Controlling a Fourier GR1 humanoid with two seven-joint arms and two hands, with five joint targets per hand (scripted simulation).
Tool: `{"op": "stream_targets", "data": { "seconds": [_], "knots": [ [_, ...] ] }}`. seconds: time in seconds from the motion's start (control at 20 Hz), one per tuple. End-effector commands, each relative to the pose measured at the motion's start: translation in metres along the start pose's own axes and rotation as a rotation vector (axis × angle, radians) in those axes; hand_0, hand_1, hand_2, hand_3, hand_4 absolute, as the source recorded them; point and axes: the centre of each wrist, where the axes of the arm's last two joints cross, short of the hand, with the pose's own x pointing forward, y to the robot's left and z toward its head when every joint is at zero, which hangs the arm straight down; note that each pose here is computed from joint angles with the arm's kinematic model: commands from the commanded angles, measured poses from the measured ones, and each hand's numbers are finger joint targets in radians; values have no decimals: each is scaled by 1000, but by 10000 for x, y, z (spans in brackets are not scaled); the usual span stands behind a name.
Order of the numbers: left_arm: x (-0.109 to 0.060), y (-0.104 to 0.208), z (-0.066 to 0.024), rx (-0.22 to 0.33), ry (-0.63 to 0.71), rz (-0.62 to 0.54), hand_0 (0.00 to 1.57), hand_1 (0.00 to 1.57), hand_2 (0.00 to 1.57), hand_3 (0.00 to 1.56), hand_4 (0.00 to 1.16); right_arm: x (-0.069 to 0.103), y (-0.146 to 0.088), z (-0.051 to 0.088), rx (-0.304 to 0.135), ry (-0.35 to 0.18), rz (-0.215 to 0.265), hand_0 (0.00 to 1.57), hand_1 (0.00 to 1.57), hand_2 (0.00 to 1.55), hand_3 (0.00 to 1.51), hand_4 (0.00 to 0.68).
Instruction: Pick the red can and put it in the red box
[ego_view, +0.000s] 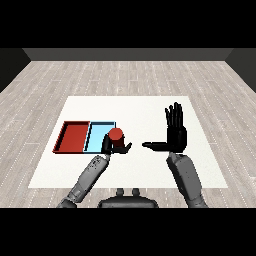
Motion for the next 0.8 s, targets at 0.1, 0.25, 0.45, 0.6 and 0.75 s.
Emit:
{"op": "stream_targets", "data": {
  "seconds": [0.1,0.25,0.45,0.6,0.75],
  "knots": [
    [220,299,-126,63,-40,-88,1571,1571,1571,1462,1118,-190,-240,178,-62,59,68,0,0,0,0,0],
    [511,682,-271,93,-57,-143,1571,1571,1557,1458,1112,-350,-656,281,-79,112,90,0,0,0,0,0],
    [431,939,-261,128,-23,-196,1571,1571,1556,1417,1118,-374,-1053,652,-109,176,175,0,0,0,0,0],
    [530,1207,-332,157,-33,-314,1571,1571,1558,1432,1134,-504,-984,769,-86,226,154,0,0,0,0,0],
    [410,1287,-605,206,31,-406,1571,1571,1533,1402,1124,-642,-1052,989,-90,261,159,0,0,0,0,0]
  ]
}}
